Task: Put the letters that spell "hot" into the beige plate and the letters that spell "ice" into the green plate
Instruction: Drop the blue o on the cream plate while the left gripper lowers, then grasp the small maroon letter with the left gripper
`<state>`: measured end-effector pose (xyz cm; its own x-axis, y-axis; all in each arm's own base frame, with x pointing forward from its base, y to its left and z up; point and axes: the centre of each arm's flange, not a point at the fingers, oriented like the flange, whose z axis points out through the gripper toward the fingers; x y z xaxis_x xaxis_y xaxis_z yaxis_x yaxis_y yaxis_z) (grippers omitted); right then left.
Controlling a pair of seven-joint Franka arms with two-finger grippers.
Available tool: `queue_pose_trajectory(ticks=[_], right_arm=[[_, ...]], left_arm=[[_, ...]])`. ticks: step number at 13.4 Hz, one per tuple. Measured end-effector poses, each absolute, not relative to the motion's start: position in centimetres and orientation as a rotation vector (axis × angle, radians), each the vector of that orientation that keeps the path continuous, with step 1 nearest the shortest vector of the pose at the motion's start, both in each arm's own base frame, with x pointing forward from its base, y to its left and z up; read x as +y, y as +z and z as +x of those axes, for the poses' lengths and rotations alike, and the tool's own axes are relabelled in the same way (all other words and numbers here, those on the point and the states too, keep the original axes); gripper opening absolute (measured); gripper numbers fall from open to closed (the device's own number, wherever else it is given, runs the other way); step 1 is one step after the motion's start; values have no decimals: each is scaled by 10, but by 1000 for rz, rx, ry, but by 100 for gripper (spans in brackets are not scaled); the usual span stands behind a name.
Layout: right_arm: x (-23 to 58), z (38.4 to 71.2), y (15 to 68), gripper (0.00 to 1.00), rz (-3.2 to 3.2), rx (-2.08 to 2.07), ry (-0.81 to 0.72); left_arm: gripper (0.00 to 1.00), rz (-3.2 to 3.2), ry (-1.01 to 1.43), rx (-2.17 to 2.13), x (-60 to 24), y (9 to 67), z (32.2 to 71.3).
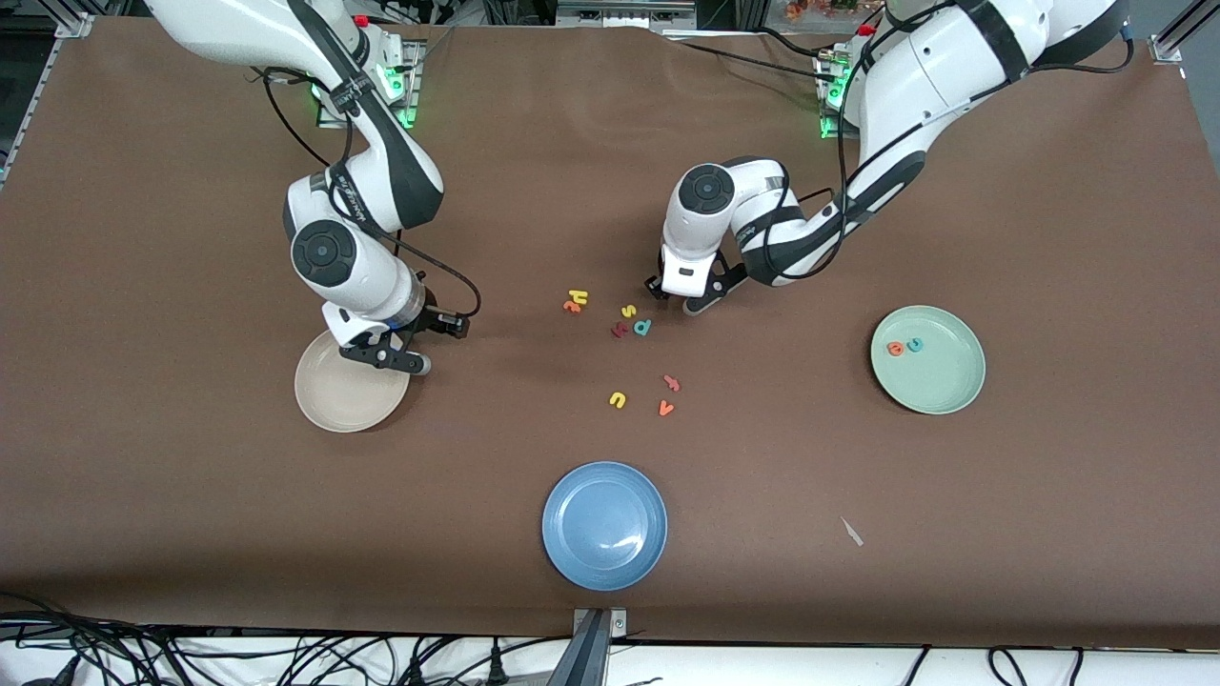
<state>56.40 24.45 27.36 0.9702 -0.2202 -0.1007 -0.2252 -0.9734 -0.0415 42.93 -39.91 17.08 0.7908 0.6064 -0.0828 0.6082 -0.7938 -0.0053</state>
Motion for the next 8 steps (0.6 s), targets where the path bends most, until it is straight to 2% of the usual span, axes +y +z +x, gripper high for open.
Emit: queue_pose_trajectory(ticks=[8], right_arm=[[251, 562, 272, 66, -3062, 359, 141]], left_arm=[[33, 2947, -121, 1002, -400, 172, 431]])
